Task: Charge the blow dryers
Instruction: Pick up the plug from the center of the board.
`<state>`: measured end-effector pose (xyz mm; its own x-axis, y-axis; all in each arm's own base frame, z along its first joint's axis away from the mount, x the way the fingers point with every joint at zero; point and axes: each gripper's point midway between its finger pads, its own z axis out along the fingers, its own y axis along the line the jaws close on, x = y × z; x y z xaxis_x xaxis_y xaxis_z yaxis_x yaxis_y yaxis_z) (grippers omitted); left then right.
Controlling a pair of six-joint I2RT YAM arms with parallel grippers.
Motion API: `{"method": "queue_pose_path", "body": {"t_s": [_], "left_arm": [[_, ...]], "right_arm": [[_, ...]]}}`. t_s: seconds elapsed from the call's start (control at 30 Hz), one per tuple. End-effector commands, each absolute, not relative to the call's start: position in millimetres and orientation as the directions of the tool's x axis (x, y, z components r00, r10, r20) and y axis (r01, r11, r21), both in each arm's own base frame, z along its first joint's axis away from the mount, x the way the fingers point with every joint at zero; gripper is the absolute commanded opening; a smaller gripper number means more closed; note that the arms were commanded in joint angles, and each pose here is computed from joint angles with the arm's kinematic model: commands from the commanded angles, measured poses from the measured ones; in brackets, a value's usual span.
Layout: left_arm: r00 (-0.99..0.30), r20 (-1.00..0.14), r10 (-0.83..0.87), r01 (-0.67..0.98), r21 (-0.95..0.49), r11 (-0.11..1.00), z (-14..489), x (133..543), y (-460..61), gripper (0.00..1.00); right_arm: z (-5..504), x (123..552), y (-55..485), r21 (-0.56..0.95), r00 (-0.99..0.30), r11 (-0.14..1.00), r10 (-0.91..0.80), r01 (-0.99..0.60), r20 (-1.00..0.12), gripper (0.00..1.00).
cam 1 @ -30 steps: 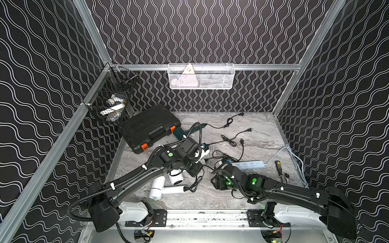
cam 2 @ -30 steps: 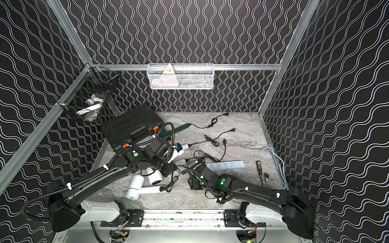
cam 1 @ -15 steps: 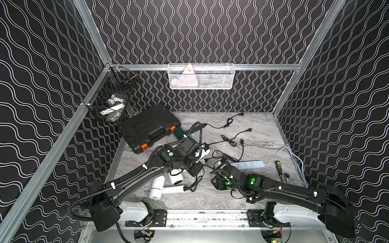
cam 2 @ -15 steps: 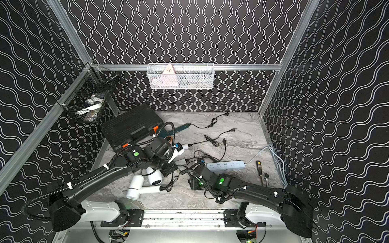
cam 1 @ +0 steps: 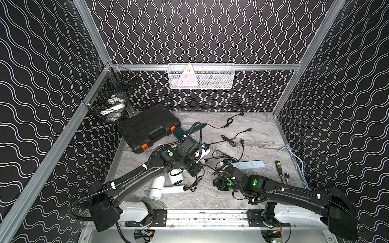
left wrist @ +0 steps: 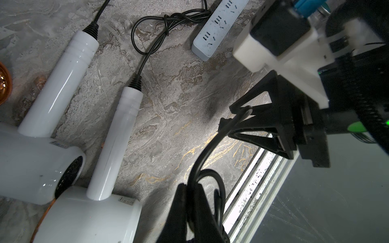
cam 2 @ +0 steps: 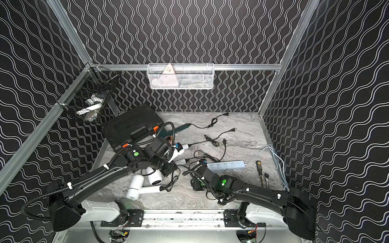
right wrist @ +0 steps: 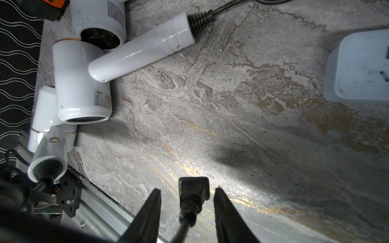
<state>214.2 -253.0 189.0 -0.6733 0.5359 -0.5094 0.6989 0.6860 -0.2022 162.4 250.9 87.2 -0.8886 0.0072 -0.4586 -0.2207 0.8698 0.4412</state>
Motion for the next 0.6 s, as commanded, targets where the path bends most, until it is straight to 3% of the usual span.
{"method": "queue_pose_path", "body": {"t_s": [0.0,0.57], "left_arm": [[-0.677,-0.521,0.52,0.692,-0.21,0.69,193.3,215.8,-254.4,0.0],[-0.677,-0.525,0.515,0.69,-0.209,0.693,194.7,215.8,-253.5,0.0]], "right_arm": [[91.1,165.5,256.5,0.462,-0.888,0.862,0.031,-0.209,-0.459,0.45],[88.8,167.5,252.1,0.437,-0.89,0.881,0.041,-0.182,-0.454,0.29]]}}
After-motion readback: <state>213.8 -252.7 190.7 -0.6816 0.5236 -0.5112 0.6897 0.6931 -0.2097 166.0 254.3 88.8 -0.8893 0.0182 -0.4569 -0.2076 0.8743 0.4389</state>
